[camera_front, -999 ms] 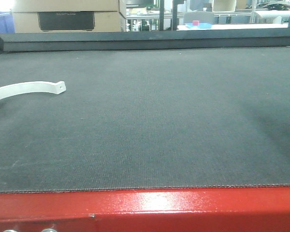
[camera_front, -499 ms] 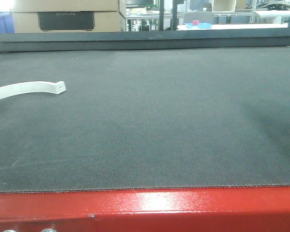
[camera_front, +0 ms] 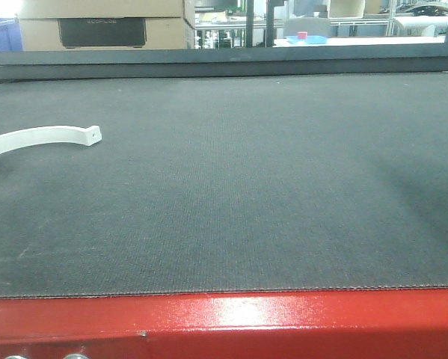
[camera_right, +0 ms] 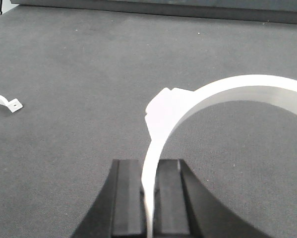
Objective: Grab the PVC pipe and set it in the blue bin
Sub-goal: 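Lower the left gripper onto the other white pipe clamp's band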
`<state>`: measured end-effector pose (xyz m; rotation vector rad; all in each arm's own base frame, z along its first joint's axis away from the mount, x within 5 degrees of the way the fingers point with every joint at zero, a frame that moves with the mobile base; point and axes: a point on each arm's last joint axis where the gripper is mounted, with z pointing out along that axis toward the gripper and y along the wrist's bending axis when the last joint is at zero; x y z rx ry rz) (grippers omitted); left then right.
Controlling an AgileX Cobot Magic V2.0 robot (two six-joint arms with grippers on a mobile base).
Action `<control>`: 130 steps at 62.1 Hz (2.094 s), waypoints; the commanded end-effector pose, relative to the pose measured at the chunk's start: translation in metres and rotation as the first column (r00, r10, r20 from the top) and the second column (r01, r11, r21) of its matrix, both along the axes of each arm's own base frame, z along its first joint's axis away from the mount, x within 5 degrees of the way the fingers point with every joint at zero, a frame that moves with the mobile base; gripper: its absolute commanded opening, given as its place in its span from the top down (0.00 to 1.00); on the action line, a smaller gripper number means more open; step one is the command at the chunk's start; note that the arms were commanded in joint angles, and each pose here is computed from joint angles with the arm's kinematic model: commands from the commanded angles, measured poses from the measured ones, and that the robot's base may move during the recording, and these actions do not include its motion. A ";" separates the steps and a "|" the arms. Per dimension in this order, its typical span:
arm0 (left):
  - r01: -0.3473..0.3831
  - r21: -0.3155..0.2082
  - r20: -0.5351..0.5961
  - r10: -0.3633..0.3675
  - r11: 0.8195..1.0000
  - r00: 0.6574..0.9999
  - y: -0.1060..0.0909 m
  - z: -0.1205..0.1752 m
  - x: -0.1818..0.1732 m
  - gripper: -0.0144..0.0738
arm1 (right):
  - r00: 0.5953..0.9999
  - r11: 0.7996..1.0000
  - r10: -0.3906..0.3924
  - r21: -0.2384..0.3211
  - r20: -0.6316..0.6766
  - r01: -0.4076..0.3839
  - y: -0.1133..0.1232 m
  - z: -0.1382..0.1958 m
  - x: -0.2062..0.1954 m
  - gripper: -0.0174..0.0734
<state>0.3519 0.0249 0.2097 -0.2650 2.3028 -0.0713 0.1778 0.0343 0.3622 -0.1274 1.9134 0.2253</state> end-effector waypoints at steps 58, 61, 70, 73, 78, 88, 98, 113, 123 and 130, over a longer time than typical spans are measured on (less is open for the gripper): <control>0.012 -0.008 -0.010 -0.012 1.000 1.000 -0.009 -0.022 0.019 0.64 | 0.998 1.000 -0.011 0.007 0.066 0.010 -0.001 0.008 0.000 0.99; 0.012 -0.008 -0.010 -0.012 1.000 1.000 -0.009 -0.022 0.019 0.69 | 0.998 1.000 -0.011 0.008 0.068 0.011 -0.001 0.008 0.000 0.99; 0.012 -0.008 -0.010 -0.012 1.000 1.000 -0.009 -0.022 0.019 0.74 | 0.998 1.000 -0.012 0.008 0.070 0.011 -0.001 0.009 0.000 0.99; 0.012 -0.008 -0.008 -0.012 1.000 1.000 -0.009 -0.022 0.020 0.73 | 0.998 1.000 -0.012 0.008 0.070 0.011 -0.001 0.009 0.000 0.99; 0.011 -0.007 -0.005 -0.011 1.000 1.000 -0.009 -0.023 0.020 0.69 | 0.997 1.000 -0.012 0.008 0.073 0.012 -0.001 0.009 0.000 0.99; 0.012 -0.010 -0.039 -0.012 1.000 0.999 -0.009 -0.033 0.021 0.61 | 0.997 1.000 -0.014 0.010 0.080 0.013 -0.001 0.009 0.000 0.99; 0.013 -0.013 -0.067 -0.014 1.000 0.998 -0.009 -0.041 0.022 0.60 | 0.996 1.000 -0.015 0.010 0.084 0.014 -0.001 0.010 0.001 0.99; 0.012 -0.012 -0.061 -0.013 1.000 0.998 -0.009 -0.040 0.022 0.67 | 0.996 1.000 -0.016 0.011 0.086 0.015 -0.001 0.010 0.001 0.99; 0.013 -0.012 -0.063 -0.013 1.000 0.998 -0.009 -0.040 0.022 0.91 | 0.996 1.000 -0.016 0.011 0.086 0.015 -0.001 0.010 0.001 0.99; 0.013 -0.012 -0.063 -0.013 1.000 0.998 -0.009 -0.040 0.022 0.96 | 0.996 1.000 -0.016 0.011 0.086 0.015 -0.001 0.010 0.001 0.99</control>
